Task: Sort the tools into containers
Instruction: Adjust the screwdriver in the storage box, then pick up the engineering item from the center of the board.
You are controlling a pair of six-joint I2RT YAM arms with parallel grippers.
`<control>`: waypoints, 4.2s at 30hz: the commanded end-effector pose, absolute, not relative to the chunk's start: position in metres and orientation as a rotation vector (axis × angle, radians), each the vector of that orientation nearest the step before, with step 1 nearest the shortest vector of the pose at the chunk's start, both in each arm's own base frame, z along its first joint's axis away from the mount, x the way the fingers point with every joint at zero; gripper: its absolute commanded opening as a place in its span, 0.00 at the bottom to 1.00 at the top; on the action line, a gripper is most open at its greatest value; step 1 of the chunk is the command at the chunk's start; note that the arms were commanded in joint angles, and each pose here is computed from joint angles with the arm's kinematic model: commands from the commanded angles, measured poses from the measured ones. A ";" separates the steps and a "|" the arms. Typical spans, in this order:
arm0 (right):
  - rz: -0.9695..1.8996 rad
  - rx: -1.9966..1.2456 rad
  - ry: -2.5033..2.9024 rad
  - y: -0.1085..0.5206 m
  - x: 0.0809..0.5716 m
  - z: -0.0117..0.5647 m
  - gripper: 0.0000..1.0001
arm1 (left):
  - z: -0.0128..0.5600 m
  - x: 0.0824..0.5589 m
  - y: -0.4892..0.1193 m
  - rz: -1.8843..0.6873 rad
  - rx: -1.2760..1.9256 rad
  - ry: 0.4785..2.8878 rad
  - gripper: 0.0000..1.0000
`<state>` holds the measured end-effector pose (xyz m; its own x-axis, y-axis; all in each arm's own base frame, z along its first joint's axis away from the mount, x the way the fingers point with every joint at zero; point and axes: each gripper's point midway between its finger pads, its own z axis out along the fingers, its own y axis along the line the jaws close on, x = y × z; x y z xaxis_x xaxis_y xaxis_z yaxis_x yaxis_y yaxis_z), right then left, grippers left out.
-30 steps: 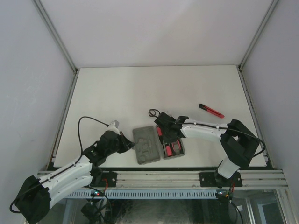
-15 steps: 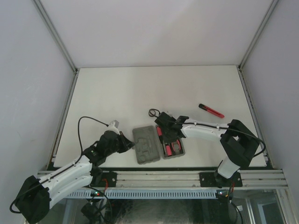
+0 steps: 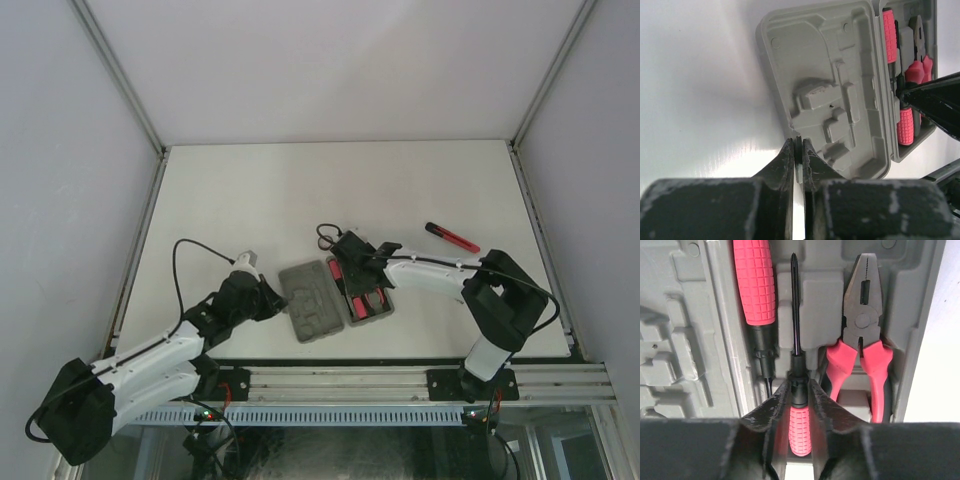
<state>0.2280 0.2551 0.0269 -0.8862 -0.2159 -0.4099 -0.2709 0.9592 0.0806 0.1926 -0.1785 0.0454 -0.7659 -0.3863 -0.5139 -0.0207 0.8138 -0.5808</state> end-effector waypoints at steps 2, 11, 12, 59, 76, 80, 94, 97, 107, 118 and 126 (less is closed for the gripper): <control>0.184 -0.362 2.660 0.254 0.240 0.026 0.27 | 0.074 0.203 -0.192 -0.789 -0.212 2.308 0.16; 0.337 -0.362 2.557 0.262 0.232 0.080 0.40 | 0.092 0.204 -0.180 -0.722 -0.187 2.280 0.36; 0.347 -0.357 2.544 0.261 0.231 0.086 0.40 | 0.095 0.204 -0.178 -0.712 -0.183 2.276 0.36; 0.687 0.153 2.213 0.147 0.193 0.120 0.72 | 0.149 0.316 -0.233 -0.363 0.195 2.376 0.56; 0.730 0.162 2.042 0.140 0.197 0.137 0.90 | 0.120 0.377 -0.275 -0.235 0.287 2.488 0.63; 0.739 0.153 2.063 0.143 0.198 0.134 0.90 | 0.111 0.383 -0.279 -0.220 0.294 2.506 0.64; 0.707 0.156 2.122 0.139 0.196 0.119 0.89 | 0.074 0.391 -0.287 -0.165 0.349 2.603 0.65; 0.701 0.158 2.127 0.138 0.196 0.116 0.89 | 0.068 0.392 -0.285 -0.142 0.341 2.616 0.65; 0.685 0.137 2.148 0.137 0.195 0.111 0.88 | 0.048 0.390 -0.285 -0.125 0.321 2.657 0.66; 0.706 0.151 2.159 0.139 0.192 0.104 0.87 | 0.039 0.392 -0.289 -0.120 0.334 2.679 0.64; 0.713 0.153 2.148 0.139 0.192 0.106 0.87 | 0.036 0.394 -0.291 -0.120 0.339 2.681 0.58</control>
<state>0.1866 0.1365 0.0940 -0.6654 0.3255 -0.6718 -0.1154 0.8442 0.5234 0.3825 -0.2821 0.0222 -0.8902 0.2315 -0.3923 0.2549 0.9669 -0.0079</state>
